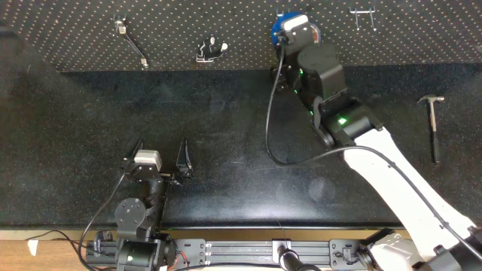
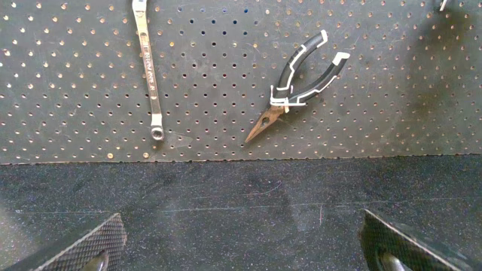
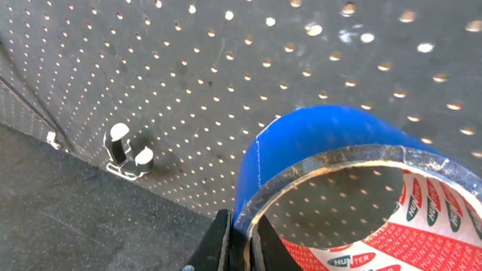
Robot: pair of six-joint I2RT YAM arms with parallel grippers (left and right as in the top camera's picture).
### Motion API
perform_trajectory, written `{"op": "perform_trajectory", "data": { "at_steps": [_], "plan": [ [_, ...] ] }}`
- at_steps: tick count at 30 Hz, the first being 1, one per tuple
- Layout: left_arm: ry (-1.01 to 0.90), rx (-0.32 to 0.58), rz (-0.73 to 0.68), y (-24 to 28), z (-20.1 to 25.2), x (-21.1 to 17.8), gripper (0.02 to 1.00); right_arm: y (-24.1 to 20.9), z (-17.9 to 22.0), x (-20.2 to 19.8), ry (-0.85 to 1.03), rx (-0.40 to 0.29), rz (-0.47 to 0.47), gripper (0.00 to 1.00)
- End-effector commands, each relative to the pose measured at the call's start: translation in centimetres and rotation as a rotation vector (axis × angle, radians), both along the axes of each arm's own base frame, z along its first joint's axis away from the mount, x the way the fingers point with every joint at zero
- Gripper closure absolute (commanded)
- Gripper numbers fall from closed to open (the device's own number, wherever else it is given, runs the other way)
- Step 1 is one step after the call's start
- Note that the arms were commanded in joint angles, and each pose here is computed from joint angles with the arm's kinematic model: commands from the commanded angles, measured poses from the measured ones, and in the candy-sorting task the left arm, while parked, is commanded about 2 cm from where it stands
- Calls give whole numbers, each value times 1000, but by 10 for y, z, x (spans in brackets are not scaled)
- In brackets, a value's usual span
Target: Place Tools Onto Pegboard
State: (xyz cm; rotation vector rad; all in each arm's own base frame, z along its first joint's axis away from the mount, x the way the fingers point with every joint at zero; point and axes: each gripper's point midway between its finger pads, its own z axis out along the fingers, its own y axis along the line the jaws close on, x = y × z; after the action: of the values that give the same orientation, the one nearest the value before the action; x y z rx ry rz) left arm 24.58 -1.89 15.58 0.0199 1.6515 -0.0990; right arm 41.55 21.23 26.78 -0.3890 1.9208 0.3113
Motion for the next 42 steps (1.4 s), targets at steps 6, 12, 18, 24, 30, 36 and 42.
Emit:
{"op": "perform_trajectory", "data": {
  "at_steps": [6, 12, 18, 24, 30, 36, 42],
  "plan": [
    [0, 1, -15, -3, -1, -1, 23, 19, -13, 16, -70, -80, 32, 925],
    [0, 1, -15, -3, 0, -1, 23, 19, -23, 23, -65, -90, 16, 925],
    [0, 1, -15, -3, 0, -1, 23, 20, -21, 29, -91, -82, 0, 921],
    [0, 1, -15, -3, 0, -1, 23, 20, -22, 29, -89, -82, 1, 842],
    [0, 1, -15, -3, 0, -1, 23, 22, -23, 27, -85, -84, 7, 840],
    [0, 1, -15, -3, 0, -1, 23, 19, -22, 22, -65, -94, 8, 829],
    [0, 1, -15, -3, 0, -1, 23, 21, -21, 15, -49, -90, 41, 831]
  ]
}}
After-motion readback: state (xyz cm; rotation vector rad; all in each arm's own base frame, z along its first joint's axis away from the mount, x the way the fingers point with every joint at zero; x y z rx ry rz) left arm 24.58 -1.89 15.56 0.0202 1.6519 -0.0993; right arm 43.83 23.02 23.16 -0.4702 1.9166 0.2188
